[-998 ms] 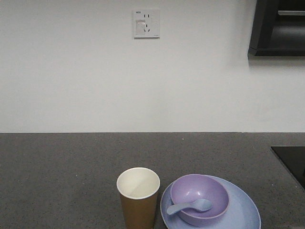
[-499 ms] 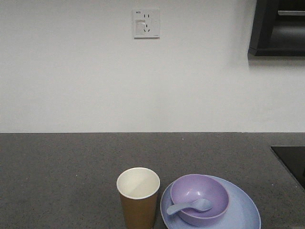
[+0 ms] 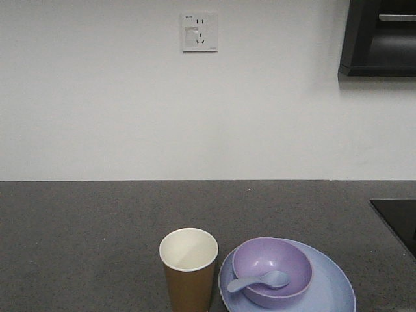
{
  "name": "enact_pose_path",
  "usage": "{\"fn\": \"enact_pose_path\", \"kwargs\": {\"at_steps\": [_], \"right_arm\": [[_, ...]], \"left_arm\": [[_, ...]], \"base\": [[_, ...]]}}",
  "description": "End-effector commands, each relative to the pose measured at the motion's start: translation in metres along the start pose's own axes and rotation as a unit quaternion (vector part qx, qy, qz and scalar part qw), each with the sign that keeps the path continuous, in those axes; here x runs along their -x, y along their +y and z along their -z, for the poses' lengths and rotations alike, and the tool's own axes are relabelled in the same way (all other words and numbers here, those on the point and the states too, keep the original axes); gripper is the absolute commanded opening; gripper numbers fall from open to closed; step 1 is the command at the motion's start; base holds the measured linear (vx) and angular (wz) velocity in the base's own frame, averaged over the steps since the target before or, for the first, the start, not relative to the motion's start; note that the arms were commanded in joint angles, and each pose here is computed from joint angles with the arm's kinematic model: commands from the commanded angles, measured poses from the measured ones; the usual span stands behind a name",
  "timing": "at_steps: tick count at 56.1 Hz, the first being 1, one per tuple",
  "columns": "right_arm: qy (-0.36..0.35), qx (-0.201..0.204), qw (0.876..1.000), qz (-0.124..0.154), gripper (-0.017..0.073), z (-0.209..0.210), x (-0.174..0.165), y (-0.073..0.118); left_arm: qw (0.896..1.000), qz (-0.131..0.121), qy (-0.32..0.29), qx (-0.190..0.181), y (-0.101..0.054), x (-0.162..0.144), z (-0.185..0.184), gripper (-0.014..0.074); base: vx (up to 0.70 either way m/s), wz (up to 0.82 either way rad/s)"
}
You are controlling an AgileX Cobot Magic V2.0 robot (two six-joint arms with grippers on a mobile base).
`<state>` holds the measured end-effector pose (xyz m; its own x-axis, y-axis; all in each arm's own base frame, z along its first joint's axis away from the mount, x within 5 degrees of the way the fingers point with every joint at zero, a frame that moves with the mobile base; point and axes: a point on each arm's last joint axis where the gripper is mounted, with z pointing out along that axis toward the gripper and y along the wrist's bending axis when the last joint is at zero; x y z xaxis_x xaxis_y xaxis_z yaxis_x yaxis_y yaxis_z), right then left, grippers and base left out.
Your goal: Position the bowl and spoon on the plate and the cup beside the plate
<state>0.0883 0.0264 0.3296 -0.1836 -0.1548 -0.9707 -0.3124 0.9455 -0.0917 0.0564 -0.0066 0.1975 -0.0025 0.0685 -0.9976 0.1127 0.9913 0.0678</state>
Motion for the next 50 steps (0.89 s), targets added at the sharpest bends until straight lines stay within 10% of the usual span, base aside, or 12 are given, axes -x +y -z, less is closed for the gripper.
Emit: {"fn": "enact_pose_path", "kwargs": {"at_steps": [1,19,50], "right_arm": [[-0.039,-0.025,0.999,0.010,-0.0008,0.002,0.014,-0.005],[-0.086,-0.120,0.988,-0.052,-0.0008,0.003,-0.036,-0.015],[-0.110,-0.130,0.980,-0.104,-0.0008,0.007,-0.139,-0.001]], "left_arm": [[0.998,0.002,-0.056,0.007,0.002,0.016,0.002,-0.0006],[0.998,0.002,-0.056,0.007,0.002,0.016,0.002,-0.0006],[0.998,0.002,-0.056,0.007,0.002,0.016,0.002,-0.0006]], "base": [[0.00,0.00],[0.00,0.00],[0.00,0.00]]}}
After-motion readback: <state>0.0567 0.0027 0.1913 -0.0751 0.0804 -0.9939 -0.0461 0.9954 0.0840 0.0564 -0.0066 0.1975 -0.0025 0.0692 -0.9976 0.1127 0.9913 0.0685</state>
